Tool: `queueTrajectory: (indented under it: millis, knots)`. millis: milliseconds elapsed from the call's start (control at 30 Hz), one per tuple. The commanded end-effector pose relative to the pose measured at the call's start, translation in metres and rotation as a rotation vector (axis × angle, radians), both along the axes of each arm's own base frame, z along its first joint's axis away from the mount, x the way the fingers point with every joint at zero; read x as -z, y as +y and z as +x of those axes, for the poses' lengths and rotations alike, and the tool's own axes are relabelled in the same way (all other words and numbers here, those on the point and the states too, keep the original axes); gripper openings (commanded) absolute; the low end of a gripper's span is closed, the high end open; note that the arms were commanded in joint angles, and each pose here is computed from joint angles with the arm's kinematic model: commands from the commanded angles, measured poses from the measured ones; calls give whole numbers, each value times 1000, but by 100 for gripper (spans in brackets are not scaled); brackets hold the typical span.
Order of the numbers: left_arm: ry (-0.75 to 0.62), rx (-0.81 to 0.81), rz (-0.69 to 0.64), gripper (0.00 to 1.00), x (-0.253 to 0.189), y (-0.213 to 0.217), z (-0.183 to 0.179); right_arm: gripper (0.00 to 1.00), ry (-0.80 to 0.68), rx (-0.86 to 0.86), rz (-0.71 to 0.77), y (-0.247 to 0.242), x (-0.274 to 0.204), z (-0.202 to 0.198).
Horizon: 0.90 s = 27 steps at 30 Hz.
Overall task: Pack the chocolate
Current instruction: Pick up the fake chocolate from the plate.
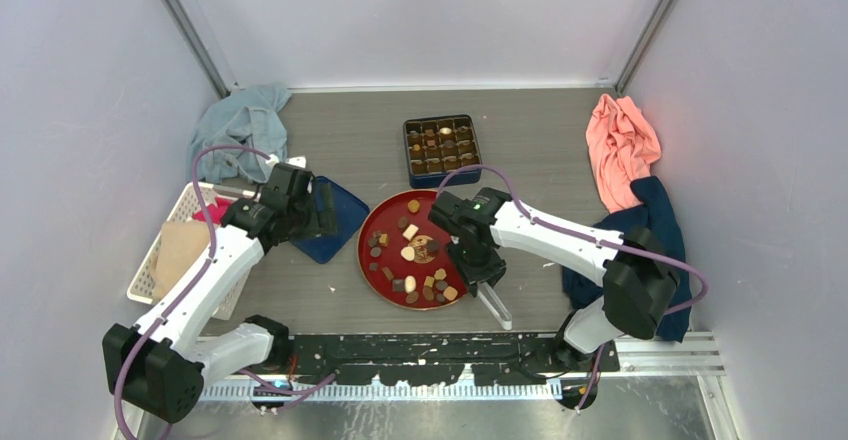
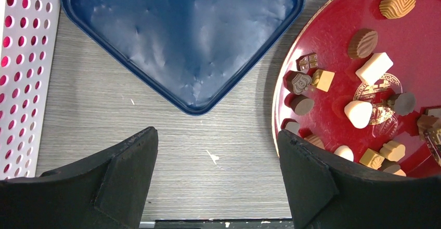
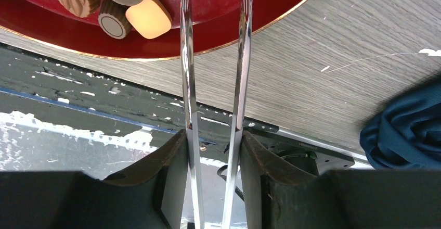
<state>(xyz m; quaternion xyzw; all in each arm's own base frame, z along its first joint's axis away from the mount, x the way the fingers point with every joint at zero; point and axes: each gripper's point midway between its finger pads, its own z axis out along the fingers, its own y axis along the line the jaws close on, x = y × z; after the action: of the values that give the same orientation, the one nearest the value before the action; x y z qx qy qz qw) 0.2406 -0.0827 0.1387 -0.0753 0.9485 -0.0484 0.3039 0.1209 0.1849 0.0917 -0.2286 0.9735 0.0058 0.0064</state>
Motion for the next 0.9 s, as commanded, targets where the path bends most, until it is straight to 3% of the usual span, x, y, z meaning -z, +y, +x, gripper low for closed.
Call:
queueTrajectory:
  millis: [0,867]
  knots:
    - [-39,-7,-30,85,-6,-4,8,44,-55,12,23,-1,-14,3]
    - [-32,-11,-27,85,-5,-3,6,45,-44,-11,35,9,-5,2]
